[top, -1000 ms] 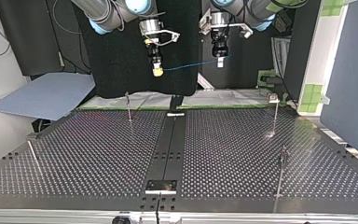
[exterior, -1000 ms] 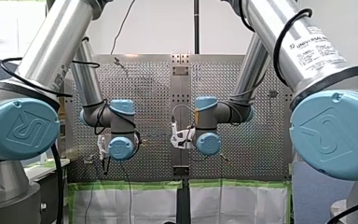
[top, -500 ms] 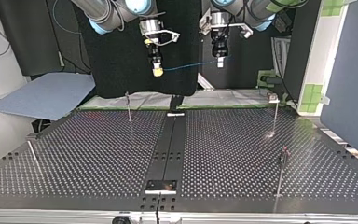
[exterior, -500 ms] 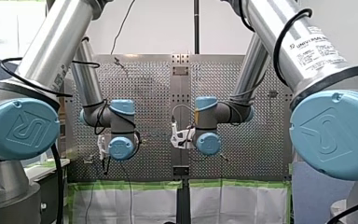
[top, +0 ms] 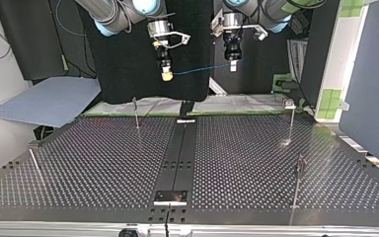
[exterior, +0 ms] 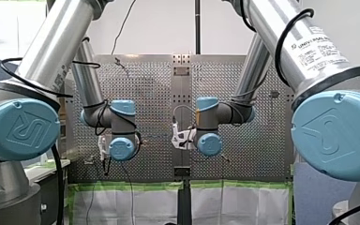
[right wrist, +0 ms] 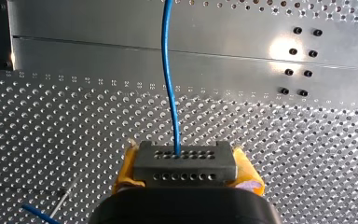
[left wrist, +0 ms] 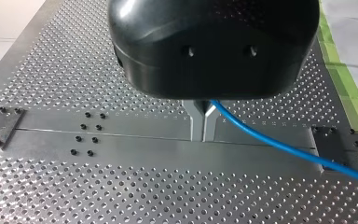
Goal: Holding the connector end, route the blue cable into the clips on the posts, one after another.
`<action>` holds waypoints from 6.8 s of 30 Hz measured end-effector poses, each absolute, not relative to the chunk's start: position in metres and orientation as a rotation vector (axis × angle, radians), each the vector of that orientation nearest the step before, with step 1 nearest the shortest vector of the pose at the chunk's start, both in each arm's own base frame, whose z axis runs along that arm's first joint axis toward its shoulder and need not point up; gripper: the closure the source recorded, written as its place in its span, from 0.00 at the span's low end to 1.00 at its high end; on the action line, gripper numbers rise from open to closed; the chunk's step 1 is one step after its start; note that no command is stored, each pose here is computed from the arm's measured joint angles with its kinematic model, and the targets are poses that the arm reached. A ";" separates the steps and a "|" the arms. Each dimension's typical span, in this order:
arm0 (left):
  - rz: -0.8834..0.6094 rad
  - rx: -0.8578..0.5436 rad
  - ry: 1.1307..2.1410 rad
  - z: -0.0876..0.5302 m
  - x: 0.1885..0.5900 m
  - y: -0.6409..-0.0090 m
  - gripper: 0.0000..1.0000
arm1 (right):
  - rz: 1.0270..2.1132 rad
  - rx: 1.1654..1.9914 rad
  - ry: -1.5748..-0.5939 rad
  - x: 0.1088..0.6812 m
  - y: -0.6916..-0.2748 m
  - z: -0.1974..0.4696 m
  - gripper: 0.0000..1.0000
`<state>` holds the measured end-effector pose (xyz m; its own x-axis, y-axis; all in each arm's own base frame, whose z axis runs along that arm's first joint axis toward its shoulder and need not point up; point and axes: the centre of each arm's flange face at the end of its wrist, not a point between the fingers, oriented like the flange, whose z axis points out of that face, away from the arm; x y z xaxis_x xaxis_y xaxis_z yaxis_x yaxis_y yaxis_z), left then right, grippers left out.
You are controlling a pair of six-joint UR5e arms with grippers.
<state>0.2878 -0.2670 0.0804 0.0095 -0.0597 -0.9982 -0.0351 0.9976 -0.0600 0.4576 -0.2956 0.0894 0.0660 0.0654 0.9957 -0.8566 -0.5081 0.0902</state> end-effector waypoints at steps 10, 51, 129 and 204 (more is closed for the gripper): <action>-0.019 -0.075 1.562 0.080 0.288 -0.267 1.00 | 1.544 1.590 -0.811 0.458 -0.296 0.089 1.00; -0.019 -0.075 1.562 0.080 0.288 -0.267 1.00 | 1.544 1.590 -0.811 0.458 -0.296 0.089 1.00; 0.015 -0.042 1.631 0.070 0.279 -0.263 1.00 | 1.437 1.734 -0.822 0.454 -0.279 0.032 1.00; 0.038 -0.291 1.426 0.369 0.365 -0.185 1.00 | 2.005 1.590 -0.649 0.543 -0.331 0.368 1.00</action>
<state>0.3649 -0.1854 0.3687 0.1504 -0.1477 -0.9775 -0.1995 0.9639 -0.1763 0.5429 -0.3310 0.3677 -0.1960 0.0872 0.9767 -0.6429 -0.7635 -0.0609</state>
